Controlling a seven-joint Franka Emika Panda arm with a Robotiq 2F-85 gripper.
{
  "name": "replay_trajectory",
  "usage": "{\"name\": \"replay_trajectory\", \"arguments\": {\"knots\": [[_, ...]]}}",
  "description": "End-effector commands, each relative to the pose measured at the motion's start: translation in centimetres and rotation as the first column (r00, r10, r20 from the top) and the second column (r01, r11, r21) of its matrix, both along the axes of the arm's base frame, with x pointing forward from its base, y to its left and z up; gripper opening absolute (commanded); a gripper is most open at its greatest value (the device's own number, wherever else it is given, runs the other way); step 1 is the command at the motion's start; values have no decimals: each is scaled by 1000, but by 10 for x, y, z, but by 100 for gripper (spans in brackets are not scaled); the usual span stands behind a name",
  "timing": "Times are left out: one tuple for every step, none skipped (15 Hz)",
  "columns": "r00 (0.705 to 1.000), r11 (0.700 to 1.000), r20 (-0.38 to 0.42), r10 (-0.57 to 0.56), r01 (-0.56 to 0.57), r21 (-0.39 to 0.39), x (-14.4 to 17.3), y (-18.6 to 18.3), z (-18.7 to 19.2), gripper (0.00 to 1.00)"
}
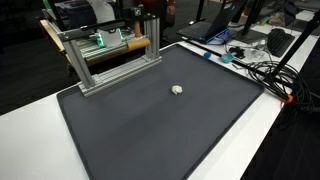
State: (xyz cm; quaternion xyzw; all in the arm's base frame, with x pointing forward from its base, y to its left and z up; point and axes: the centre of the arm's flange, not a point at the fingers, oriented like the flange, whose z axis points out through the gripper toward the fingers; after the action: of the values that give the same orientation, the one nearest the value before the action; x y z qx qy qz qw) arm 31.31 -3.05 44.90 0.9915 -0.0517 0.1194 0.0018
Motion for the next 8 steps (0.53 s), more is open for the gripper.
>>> {"name": "replay_trajectory", "arguments": {"knots": [[1000,1000,29,2,-2,15,-8,3,15,100],[999,1000,51,0,0,11,-13,2,30,100],[997,1000,73,-7,7,8,-18,1,45,100],[996,1000,90,-4,4,2,-23,0,59,100],[993,1000,117,1,0,0,-27,1,69,100],[997,1000,74,0,0,-5,-6,0,47,100],[996,1000,94,0,1,-6,-10,0,56,100],[994,1000,108,0,1,-6,-15,0,63,100]]}}
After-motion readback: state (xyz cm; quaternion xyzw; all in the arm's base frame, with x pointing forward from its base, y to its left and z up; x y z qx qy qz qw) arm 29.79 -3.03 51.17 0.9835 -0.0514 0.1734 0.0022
